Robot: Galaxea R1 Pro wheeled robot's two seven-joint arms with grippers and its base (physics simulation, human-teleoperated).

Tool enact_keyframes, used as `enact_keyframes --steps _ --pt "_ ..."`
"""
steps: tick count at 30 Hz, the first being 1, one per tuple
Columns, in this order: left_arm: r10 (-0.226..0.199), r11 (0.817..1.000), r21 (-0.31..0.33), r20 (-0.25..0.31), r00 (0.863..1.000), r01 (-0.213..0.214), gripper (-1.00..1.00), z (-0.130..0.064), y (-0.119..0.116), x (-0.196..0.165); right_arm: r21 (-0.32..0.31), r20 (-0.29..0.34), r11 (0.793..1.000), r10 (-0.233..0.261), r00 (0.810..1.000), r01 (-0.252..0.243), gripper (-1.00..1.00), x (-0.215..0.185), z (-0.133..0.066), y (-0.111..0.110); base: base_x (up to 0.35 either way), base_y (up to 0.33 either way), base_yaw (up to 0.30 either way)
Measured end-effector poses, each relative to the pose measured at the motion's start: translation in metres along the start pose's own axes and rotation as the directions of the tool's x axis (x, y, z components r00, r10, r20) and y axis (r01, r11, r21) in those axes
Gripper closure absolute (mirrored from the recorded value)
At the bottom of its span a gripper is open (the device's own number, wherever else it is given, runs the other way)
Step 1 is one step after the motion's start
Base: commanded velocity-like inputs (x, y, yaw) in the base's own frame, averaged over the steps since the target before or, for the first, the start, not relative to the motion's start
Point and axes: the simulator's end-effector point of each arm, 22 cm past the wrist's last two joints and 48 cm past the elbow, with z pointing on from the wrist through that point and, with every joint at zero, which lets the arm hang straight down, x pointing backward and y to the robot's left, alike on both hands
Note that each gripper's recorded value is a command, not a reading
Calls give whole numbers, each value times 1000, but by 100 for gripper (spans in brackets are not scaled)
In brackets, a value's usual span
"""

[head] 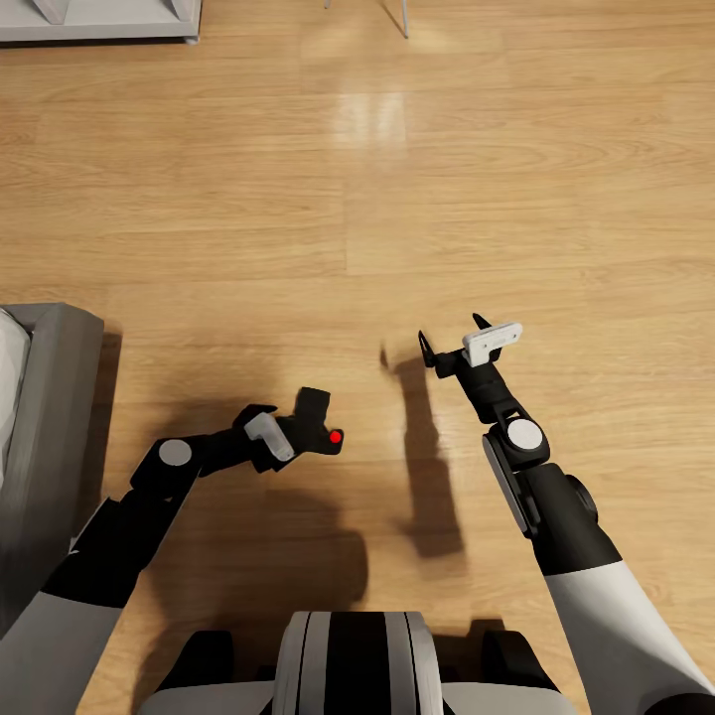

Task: Attach the digital camera to the camera tripod in the bedroom.

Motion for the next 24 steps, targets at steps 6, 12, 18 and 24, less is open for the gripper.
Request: enact_keyframes --steps 6,12,18,24 --pt "-12 1000 8 -18 1000 12 -100 3 -2 9 0 0 1000 0 1000 0 -100 0 0 0 0 0 0" --pt "-19 1000 12 -26 999 20 -100 5 -4 14 0 0 1000 0 1000 0 -100 0 0 0 0 0 0" --pt "-25 1000 14 -32 999 25 -100 6 -5 16 0 0 1000 0 1000 0 -100 0 0 0 0 0 0" --pt "-30 1000 7 -39 999 31 -100 7 -4 20 0 0 1000 0 1000 0 -100 0 0 0 0 0 0"
